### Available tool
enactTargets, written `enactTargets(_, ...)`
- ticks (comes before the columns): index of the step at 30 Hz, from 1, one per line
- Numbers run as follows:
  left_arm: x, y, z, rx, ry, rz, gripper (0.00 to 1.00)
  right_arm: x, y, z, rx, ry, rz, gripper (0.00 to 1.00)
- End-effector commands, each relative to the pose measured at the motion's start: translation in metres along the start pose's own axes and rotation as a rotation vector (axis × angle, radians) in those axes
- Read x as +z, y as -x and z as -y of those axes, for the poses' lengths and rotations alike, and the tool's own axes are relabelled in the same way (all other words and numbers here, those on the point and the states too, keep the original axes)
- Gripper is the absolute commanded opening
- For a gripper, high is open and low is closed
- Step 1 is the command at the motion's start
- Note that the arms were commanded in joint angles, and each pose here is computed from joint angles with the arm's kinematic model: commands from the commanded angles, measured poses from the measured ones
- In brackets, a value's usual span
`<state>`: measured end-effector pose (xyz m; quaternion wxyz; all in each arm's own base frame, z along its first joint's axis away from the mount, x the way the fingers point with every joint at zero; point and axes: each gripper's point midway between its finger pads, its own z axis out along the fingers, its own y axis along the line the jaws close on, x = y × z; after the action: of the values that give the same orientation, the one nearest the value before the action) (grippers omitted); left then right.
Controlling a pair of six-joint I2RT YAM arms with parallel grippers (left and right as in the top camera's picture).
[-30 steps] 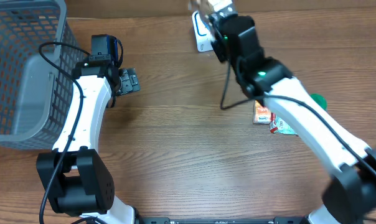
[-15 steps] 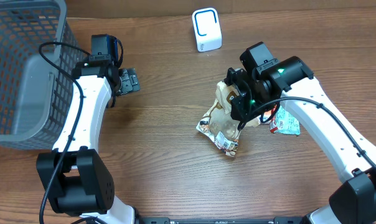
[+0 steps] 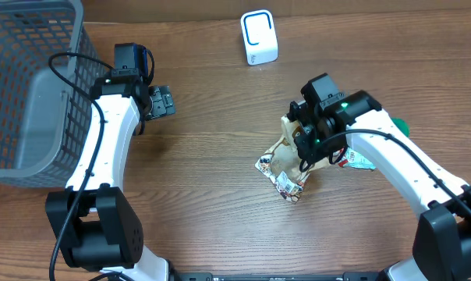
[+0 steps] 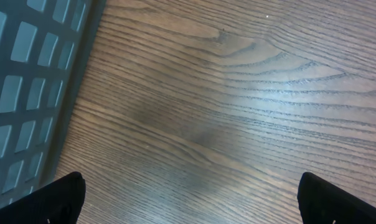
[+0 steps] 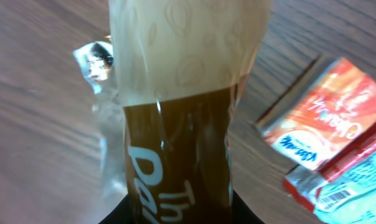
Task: Scan the item barcode
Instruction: 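Carry the bread packet right, set it down, and release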
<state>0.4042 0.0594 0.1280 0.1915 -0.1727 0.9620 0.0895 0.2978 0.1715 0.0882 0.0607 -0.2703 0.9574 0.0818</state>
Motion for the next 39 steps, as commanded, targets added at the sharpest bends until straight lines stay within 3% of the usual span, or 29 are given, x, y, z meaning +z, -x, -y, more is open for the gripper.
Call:
enactTargets(1,-0.008,0.006,-0.002,0.005,0.006,0.029,1.00,0.007,-0.006,0.014,-0.002,-0.067,-0.009,0.41)
enactTargets(2,-0.008,0.006,-0.002,0.005,0.006,0.029,1.00,0.008,-0.006,0.014,-0.002,-0.068,-0.009,0.60)
enactTargets(4,-0.008,0.006,-0.002,0.005,0.006,0.030,1.00,0.009,-0.006,0.020,-0.001,-0.101,-0.004,0.79)
enactTargets(8,-0.008,0.006,-0.002,0.005,0.006,0.029,1.00,0.002,0.007,0.053,0.098,-0.296,0.056,1.00)
enactTargets(11,-0.008,0.006,-0.002,0.005,0.006,0.030,1.00,-0.007,0.021,0.074,0.217,-0.411,0.143,1.00)
enactTargets(19,-0.008,0.006,-0.002,0.005,0.006,0.029,1.00,-0.010,0.036,0.075,0.456,-0.385,0.257,1.00)
enactTargets(39,-0.008,0.006,-0.002,0.005,0.006,0.030,1.00,-0.010,0.036,0.074,0.459,-0.382,0.256,1.00)
